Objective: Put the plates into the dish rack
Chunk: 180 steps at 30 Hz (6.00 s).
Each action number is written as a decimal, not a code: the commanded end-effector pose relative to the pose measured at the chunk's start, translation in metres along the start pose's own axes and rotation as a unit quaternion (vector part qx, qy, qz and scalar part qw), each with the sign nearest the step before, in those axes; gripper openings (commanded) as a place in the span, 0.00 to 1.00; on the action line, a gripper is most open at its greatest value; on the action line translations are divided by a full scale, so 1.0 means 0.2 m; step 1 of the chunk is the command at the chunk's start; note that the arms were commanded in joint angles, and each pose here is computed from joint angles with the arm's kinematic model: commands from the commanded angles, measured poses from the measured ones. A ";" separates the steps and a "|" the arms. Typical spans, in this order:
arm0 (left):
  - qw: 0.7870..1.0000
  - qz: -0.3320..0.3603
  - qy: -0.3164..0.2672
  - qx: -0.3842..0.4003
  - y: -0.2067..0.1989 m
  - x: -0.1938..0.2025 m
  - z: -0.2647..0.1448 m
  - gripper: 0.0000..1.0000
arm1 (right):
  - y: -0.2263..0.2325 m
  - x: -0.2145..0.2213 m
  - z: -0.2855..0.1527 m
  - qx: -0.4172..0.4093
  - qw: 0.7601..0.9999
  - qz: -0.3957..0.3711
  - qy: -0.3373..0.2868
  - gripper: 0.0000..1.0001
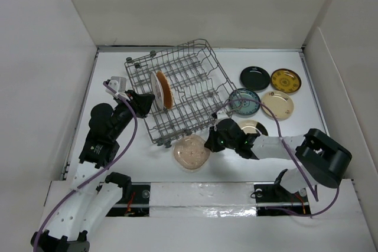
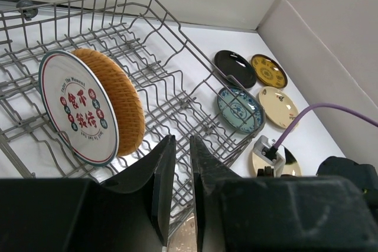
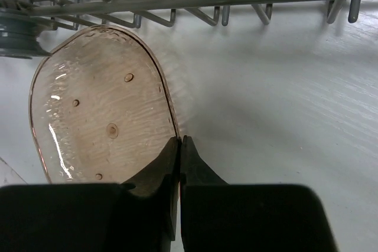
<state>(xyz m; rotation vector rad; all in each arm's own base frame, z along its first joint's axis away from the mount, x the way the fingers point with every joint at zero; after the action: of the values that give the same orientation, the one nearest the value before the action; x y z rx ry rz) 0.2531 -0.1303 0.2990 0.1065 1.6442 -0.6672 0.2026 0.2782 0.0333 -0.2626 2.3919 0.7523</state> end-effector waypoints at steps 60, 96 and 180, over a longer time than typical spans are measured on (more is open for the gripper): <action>0.996 0.028 -0.044 0.069 -0.22 -0.11 -0.12 0.19 | -0.27 -1.80 -0.11 0.511 0.774 -0.254 -0.273 0.00; 0.997 0.027 -0.041 0.063 -0.21 -0.10 -0.11 0.20 | -0.16 -1.63 -0.32 0.401 0.846 -0.093 -0.339 0.49; 0.991 0.031 -0.099 0.086 -0.27 -0.23 -0.25 0.24 | -0.94 -0.26 -0.75 0.288 0.886 0.354 -0.085 0.00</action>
<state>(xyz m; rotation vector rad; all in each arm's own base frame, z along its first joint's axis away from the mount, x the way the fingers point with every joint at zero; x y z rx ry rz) 0.2017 -0.1387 0.3402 0.1969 1.4664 -0.7357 0.2467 0.0348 0.0625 0.9713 2.3578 0.3133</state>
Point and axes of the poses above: each gripper's point midway between its finger pads, its own z axis out along the fingers, its own y axis along the line the jaws close on, x = y × z, the point moved 1 cm from there along -z, back along the fingers, and after that the axes turned 4 degrees about z, right-handed, at the moved point
